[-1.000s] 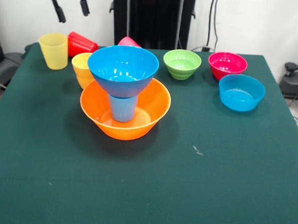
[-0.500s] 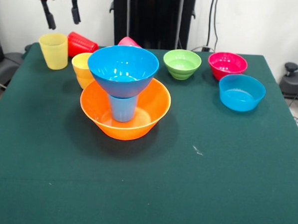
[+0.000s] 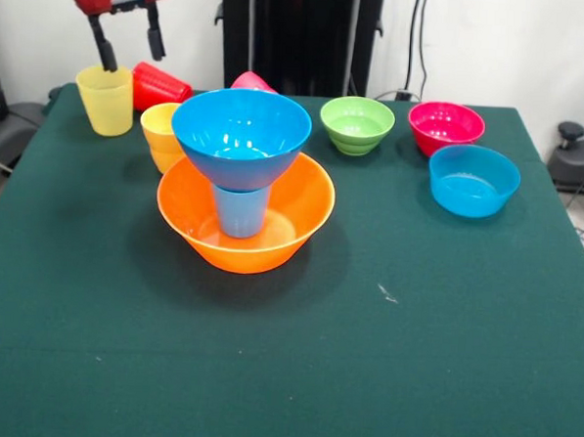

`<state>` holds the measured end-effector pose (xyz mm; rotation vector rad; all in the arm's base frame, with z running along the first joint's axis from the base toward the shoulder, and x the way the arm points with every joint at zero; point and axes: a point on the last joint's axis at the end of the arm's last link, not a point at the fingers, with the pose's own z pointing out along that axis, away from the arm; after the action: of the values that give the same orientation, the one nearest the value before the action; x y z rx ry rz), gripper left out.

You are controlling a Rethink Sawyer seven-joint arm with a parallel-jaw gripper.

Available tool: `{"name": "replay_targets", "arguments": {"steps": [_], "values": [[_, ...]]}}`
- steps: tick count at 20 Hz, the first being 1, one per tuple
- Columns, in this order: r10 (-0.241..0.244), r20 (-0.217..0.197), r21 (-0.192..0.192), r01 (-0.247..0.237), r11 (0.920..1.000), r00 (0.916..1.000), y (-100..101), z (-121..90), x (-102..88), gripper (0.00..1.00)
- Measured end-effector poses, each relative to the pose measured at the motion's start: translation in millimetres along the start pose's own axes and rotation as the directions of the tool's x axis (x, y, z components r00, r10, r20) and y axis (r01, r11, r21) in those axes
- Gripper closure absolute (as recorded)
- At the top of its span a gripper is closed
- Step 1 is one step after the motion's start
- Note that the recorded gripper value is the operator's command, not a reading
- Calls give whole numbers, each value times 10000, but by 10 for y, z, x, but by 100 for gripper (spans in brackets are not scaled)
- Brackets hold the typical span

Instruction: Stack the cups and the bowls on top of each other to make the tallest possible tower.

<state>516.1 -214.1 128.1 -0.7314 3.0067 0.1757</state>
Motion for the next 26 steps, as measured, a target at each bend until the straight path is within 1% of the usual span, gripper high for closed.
{"name": "replay_targets", "arguments": {"steps": [8, 12, 14, 20, 26], "values": [[32, 183, -551, -22, 9985, 9998, 72, 187, -80, 0], [52, 220, -717, -36, 9974, 9997, 91, 255, -78, 0], [17, 235, -713, 0, 9975, 9997, 95, 279, -72, 0], [-149, 306, -496, 164, 9986, 9994, 76, 321, -54, 0], [-166, 447, -376, 183, 9991, 9989, 56, 320, -63, 0]]}}
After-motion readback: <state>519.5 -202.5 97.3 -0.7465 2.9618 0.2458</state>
